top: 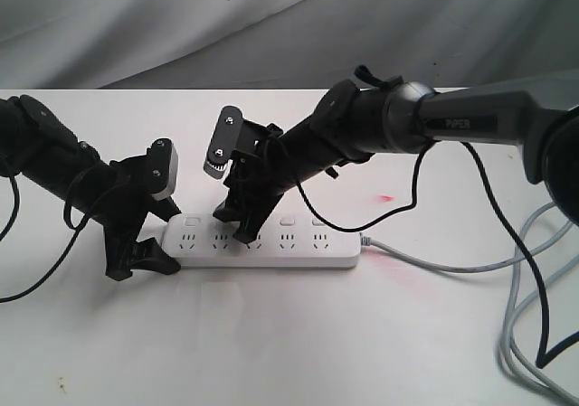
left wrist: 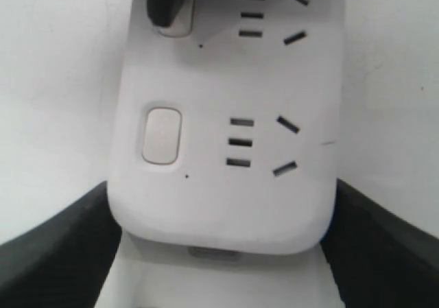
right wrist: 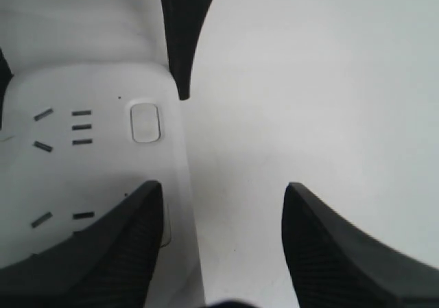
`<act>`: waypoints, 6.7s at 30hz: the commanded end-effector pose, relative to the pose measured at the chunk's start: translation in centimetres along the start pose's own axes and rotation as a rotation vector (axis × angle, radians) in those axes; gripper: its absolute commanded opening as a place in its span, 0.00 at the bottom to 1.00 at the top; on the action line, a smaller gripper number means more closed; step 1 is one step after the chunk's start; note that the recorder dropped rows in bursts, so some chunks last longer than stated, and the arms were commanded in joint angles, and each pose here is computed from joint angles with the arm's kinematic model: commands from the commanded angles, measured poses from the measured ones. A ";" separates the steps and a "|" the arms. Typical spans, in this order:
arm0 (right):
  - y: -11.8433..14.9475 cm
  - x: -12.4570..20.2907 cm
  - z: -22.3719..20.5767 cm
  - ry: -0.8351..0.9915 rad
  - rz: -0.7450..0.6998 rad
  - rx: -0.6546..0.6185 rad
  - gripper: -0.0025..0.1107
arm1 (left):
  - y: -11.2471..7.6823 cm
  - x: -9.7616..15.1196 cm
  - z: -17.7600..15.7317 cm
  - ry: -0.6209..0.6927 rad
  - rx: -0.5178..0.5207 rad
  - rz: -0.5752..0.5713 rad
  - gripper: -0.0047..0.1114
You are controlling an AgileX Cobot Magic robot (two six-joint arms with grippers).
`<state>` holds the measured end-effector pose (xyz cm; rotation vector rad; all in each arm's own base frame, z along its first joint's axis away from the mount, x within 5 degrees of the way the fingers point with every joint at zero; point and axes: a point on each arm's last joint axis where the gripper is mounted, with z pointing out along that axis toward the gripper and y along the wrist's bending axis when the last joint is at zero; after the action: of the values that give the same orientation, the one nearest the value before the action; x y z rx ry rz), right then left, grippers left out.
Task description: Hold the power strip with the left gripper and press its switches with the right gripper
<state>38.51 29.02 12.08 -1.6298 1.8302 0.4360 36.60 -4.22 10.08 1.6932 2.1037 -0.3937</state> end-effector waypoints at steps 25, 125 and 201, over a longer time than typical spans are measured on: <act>1.7 2.3 2.6 0.053 0.014 -0.067 0.46 | 0.3 0.3 0.4 0.031 -0.034 0.023 0.58; -0.8 1.5 -3.5 0.012 0.051 0.054 0.46 | 0.3 0.3 0.4 0.031 -0.034 0.023 0.58; -1.2 0.5 -7.9 -0.045 0.041 0.095 0.46 | 0.3 0.3 0.4 0.031 -0.034 0.023 0.58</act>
<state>37.62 24.46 16.56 -1.5301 1.8338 0.3876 36.73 -4.20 10.09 1.6738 2.1104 -0.3819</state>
